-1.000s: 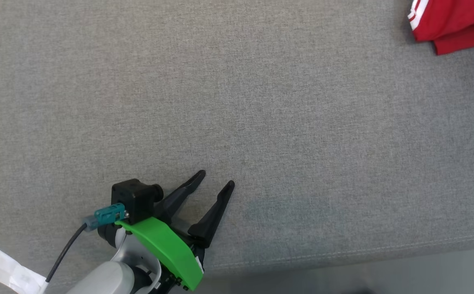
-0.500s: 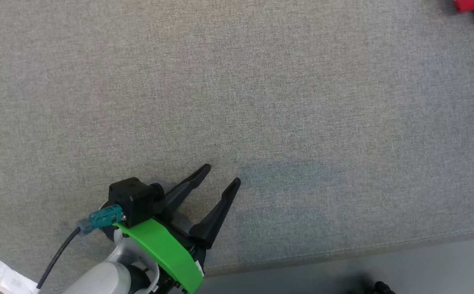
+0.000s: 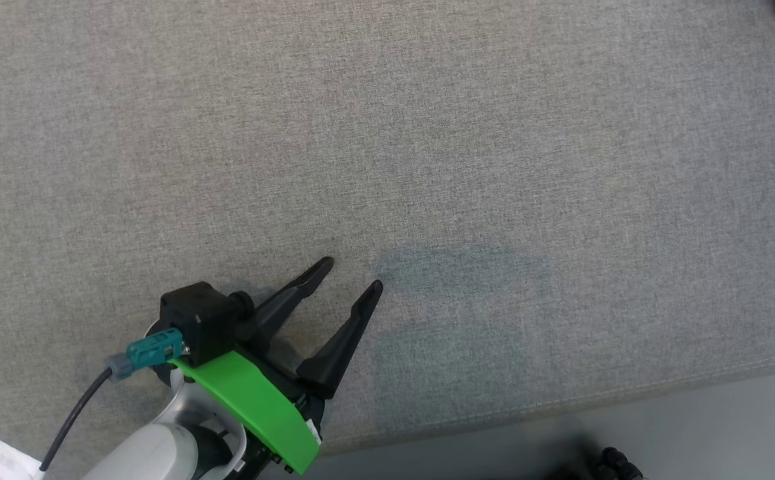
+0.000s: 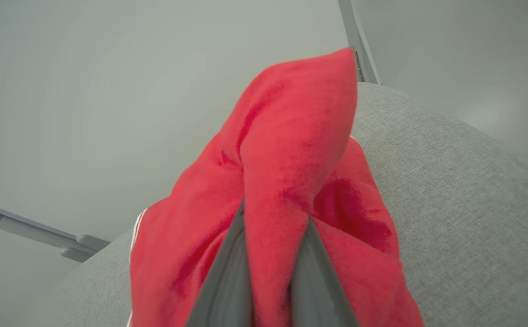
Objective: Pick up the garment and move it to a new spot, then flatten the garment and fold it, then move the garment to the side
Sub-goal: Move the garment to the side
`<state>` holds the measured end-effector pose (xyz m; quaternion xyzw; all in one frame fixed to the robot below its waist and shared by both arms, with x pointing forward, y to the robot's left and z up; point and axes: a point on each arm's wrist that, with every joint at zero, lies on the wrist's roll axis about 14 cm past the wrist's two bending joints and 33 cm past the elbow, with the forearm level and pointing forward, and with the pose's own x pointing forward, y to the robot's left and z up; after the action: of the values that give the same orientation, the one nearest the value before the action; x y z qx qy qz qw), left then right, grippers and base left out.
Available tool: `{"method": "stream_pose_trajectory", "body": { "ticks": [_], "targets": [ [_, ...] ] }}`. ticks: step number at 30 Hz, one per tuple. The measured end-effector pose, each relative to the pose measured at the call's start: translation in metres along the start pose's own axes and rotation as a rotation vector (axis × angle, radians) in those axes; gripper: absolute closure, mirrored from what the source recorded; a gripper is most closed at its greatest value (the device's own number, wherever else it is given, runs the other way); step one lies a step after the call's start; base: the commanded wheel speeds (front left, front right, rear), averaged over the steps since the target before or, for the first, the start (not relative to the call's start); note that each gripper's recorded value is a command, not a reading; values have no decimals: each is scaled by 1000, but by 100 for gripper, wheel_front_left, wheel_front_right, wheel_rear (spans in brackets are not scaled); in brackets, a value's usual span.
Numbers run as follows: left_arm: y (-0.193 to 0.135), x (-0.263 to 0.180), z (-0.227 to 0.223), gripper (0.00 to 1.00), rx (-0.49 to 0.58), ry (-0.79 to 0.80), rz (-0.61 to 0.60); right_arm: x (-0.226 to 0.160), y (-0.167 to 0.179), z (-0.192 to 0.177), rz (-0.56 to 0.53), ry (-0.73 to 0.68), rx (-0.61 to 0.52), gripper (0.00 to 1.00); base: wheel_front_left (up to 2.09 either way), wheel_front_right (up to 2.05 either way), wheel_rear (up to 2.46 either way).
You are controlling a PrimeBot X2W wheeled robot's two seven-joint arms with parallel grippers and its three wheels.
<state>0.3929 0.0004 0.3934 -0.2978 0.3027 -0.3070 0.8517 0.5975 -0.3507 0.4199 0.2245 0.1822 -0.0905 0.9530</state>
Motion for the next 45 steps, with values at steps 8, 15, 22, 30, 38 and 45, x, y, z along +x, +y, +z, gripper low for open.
{"method": "stream_pose_trajectory", "body": {
  "ticks": [8,15,22,30,38,45],
  "targets": [
    [-1,6,0,0,22,8,-23,-8,-36,2,-104,-26,-21,100,0,0,0],
    [-2,8,0,0,27,17,-29,-7,-47,-13,-175,-54,-37,0,0,0,0],
    [-2,8,2,0,21,11,-25,2,-22,-40,-112,-33,-48,0,0,0,0],
    [-4,10,5,0,12,-8,-15,-5,-36,-30,-156,-58,-92,0,0,0,0],
    [-8,12,7,0,21,-25,-12,-38,-77,0,-269,-117,-147,0,0,0,0],
    [-16,12,14,0,40,-68,-9,-74,-88,19,-284,-213,-195,0,0,0,0]
  ]
}}
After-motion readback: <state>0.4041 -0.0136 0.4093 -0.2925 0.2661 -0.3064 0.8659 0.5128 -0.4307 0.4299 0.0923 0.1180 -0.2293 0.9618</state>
